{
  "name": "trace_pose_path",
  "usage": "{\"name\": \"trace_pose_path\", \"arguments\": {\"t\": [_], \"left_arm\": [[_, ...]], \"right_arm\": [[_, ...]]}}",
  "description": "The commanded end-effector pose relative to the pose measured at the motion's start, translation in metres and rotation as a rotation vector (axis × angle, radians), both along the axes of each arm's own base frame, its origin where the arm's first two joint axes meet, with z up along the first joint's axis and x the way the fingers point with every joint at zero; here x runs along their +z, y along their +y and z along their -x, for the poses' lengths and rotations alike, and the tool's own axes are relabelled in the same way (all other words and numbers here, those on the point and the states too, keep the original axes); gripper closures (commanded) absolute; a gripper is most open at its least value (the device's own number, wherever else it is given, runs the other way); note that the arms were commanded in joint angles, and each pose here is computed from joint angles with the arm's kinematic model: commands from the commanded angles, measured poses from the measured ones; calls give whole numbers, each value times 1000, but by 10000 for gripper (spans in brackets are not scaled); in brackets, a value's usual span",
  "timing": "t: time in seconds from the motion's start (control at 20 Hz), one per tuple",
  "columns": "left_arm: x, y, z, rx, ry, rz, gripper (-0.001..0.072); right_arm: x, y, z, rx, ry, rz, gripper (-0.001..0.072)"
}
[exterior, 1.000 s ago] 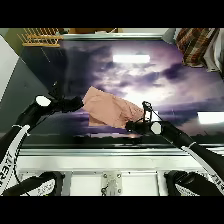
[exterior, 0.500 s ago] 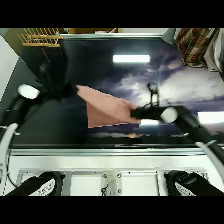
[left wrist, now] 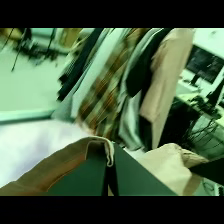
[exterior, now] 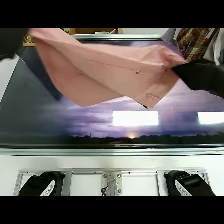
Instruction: Fold the clothes and pants, and hang the long-sleeved shirts on hangers.
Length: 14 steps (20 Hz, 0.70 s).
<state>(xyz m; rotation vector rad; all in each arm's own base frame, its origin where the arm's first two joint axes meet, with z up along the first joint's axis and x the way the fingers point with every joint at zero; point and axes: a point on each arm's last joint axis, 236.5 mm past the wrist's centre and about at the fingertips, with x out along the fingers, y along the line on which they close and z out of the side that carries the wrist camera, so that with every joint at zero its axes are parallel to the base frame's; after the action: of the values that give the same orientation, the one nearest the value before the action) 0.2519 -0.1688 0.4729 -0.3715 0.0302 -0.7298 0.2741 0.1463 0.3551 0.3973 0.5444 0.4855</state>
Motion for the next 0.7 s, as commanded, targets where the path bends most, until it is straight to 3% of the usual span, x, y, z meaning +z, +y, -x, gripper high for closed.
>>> {"name": "trace_pose_path", "arguments": {"t": [0.0, 0.15, 0.35, 0.5, 0.65], "left_arm": [[36, 5, 64, -37, -92, 63, 702], [11, 15, 45, 35, 18, 28, 702], [-93, 15, -29, 99, 367, -175, 701], [-179, -1, -100, 80, 607, -267, 701], [-263, -14, -195, 124, 730, -235, 701]], "right_arm": [[10, -7, 42, -34, 78, -81, 704], [-21, -7, 51, -27, 223, -41, 704], [-82, -1, 22, -24, 396, 13, 704], [-144, 7, -28, -41, 494, 32, 704], [-207, 3, -114, -155, 501, 40, 682]]}}
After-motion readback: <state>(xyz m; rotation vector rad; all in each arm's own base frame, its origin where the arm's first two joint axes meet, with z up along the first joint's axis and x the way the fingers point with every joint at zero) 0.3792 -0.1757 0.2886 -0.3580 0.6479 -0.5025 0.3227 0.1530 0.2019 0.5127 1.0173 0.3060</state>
